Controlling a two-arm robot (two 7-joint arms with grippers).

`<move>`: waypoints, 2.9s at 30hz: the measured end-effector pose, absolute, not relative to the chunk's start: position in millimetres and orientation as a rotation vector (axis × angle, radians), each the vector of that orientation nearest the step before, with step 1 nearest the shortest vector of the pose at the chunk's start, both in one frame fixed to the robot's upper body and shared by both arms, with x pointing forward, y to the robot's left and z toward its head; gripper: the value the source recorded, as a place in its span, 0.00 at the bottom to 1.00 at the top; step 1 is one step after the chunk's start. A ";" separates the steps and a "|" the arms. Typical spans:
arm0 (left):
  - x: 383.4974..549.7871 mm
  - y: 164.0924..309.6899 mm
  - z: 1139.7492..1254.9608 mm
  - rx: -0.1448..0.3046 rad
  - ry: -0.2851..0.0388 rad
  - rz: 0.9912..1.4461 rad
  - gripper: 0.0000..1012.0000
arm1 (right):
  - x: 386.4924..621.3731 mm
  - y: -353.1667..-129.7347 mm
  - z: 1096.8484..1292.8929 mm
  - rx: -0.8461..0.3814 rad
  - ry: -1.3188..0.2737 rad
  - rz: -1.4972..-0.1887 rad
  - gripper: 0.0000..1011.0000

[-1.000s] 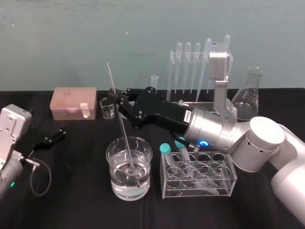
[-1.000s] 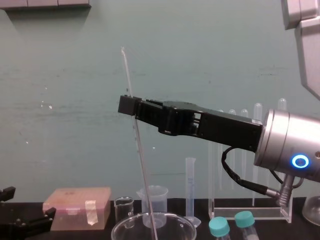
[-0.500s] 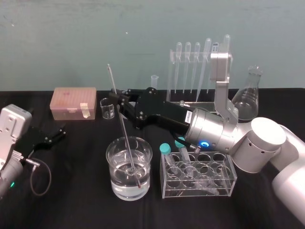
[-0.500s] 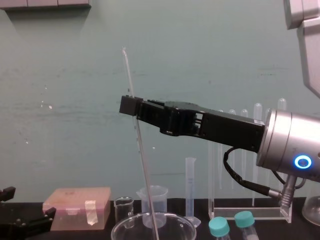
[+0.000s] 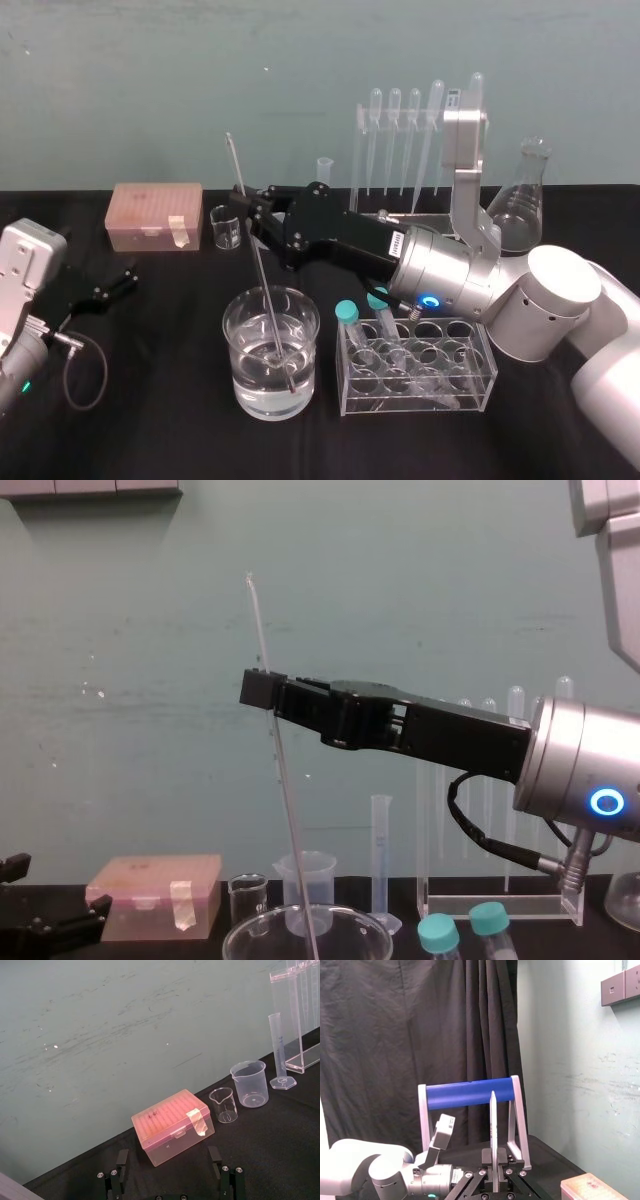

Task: Hold the thermometer with one hand and immerse one end into the beaker, then reinsert it into the test tube rack.

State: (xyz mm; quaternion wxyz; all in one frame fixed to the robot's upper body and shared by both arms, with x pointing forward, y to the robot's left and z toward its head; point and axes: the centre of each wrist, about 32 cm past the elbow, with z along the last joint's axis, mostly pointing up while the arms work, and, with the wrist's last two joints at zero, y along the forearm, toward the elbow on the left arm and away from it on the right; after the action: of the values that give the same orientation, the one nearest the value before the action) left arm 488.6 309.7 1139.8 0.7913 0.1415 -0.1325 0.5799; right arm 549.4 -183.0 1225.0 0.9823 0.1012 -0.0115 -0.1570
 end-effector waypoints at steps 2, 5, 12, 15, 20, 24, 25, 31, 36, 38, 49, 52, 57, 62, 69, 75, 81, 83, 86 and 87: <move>488.6 309.7 1139.8 0.304 -0.285 1.248 1.00 | 549.5 -183.0 1224.9 0.204 -0.023 -0.316 0.06; 488.6 309.7 1139.8 0.304 -0.285 1.248 1.00 | 549.5 -183.1 1224.7 0.204 -0.023 -0.316 0.06; 488.6 309.7 1139.8 0.304 -0.285 1.248 1.00 | 549.9 -183.3 1223.7 0.204 -0.024 -0.318 0.06; 488.6 309.7 1139.8 0.304 -0.285 1.248 1.00 | 550.3 -183.4 1223.3 0.204 -0.025 -0.318 0.06; 488.6 309.7 1139.8 0.304 -0.285 1.248 1.00 | 551.1 -183.3 1222.2 0.203 -0.025 -0.318 0.06; 488.6 309.7 1139.8 0.304 -0.285 1.248 1.00 | 551.4 -183.3 1221.9 0.203 -0.024 -0.317 0.06; 488.6 309.7 1139.8 0.304 -0.285 1.248 1.00 | 551.4 -183.2 1221.8 0.203 -0.024 -0.317 0.06; 488.6 309.7 1139.8 0.304 -0.285 1.248 1.00 | 551.9 -183.1 1221.8 0.204 -0.024 -0.317 0.06; 488.6 309.7 1139.8 0.304 -0.285 1.248 1.00 | 552.4 -182.5 1221.8 0.205 -0.024 -0.317 0.06; 488.6 309.7 1139.8 0.304 -0.285 1.248 1.00 | 552.5 -182.3 1221.5 0.205 -0.023 -0.317 0.06; 488.6 309.7 1139.8 0.304 -0.285 1.248 1.00 | 552.7 -182.1 1221.0 0.204 -0.023 -0.316 0.06; 488.6 309.7 1139.8 0.304 -0.285 1.248 1.00 | 552.7 -182.1 1221.4 0.206 -0.023 -0.316 0.06; 488.6 309.7 1139.8 0.304 -0.285 1.248 1.00 | 553.7 -182.6 1230.8 0.231 -0.036 -0.306 0.06; 488.6 309.7 1139.8 0.305 -0.285 1.248 1.00 | 556.5 -186.0 1258.9 0.298 -0.069 -0.278 0.06; 488.6 309.7 1139.8 0.304 -0.285 1.248 1.00 | 558.9 -203.9 1325.6 0.451 -0.171 -0.270 0.06; 488.6 309.7 1139.8 0.304 -0.285 1.248 1.00 | 557.6 -228.6 1346.5 0.477 -0.243 -0.348 0.06; 488.6 309.7 1139.8 0.304 -0.285 1.248 1.00 | 550.2 -265.0 1336.3 0.420 -0.253 -0.504 0.06; 488.6 309.7 1139.8 0.304 -0.285 1.248 1.00 | 545.3 -277.1 1325.9 0.387 -0.256 -0.561 0.06; 488.6 309.7 1139.8 0.304 -0.285 1.248 1.00 | 536.7 -290.2 1307.0 0.338 -0.254 -0.624 0.06; 488.6 309.6 1139.8 0.304 -0.285 1.248 1.00 | 534.4 -292.7 1302.4 0.327 -0.253 -0.637 0.06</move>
State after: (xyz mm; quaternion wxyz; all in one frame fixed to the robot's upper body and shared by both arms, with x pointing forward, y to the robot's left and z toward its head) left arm 488.6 309.6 1139.8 0.7913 0.1415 -0.1324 0.5799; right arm 534.4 -292.7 1302.4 0.9288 0.1594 -0.1236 -0.3107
